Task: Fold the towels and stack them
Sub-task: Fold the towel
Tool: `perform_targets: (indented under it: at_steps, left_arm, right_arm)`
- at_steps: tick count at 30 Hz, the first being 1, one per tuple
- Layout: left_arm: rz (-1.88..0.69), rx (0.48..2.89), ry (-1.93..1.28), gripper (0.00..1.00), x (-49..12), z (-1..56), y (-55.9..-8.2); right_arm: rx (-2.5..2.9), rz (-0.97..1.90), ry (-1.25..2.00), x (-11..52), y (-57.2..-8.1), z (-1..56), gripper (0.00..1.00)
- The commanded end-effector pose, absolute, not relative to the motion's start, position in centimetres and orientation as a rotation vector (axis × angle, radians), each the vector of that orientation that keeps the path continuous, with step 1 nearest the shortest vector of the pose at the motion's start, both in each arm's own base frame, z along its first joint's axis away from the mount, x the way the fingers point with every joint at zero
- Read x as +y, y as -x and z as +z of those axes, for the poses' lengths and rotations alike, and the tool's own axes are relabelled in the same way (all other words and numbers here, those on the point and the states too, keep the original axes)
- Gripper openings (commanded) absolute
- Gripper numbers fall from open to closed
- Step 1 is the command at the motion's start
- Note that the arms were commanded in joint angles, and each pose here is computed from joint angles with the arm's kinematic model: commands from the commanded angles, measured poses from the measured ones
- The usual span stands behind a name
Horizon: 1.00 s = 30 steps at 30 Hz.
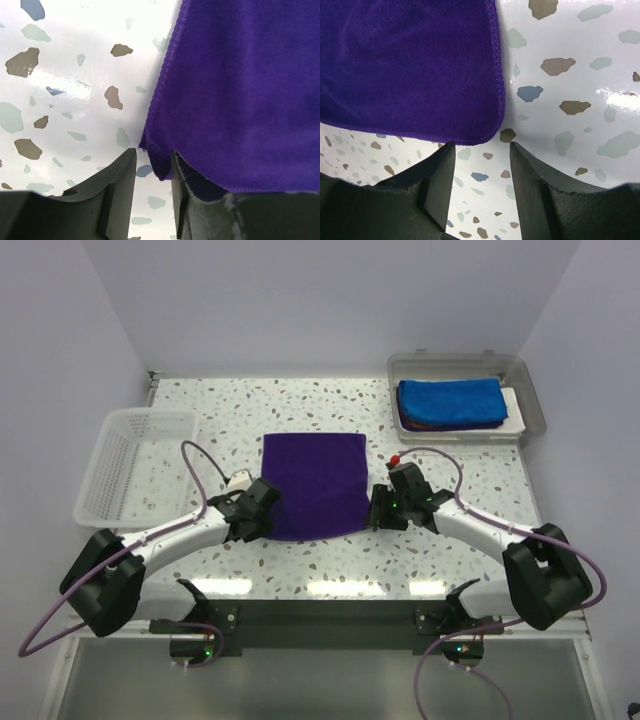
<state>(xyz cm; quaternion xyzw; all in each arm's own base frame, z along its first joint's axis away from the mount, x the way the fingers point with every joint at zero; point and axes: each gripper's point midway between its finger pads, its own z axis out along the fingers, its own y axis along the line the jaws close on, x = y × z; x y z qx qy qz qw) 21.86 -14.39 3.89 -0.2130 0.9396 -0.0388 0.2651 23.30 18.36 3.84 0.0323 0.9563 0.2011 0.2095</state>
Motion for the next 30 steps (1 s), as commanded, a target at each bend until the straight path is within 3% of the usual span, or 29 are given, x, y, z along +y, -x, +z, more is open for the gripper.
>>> perform_targets:
  at_steps: [1,11,24,30]
  left_arm:
    - [-0.076,2.519,0.599,0.38,-14.0,3.3,-22.4]
    - [-0.083,2.502,0.557,0.03,-14.1,4.8,-22.8]
    - [-0.075,2.493,0.533,0.0,-13.9,5.6,-22.9]
    - [-0.077,2.489,0.523,0.0,-13.9,5.7,-23.0]
  right_arm:
    - [2.612,0.639,-0.149,19.5,-24.3,4.1,0.52]
    - [2.608,0.636,-0.262,19.1,-24.0,2.9,0.51]
    - [2.558,0.675,-0.382,19.8,-25.4,3.0,0.44]
    - [2.572,0.646,-0.405,19.4,-25.2,2.3,0.31]
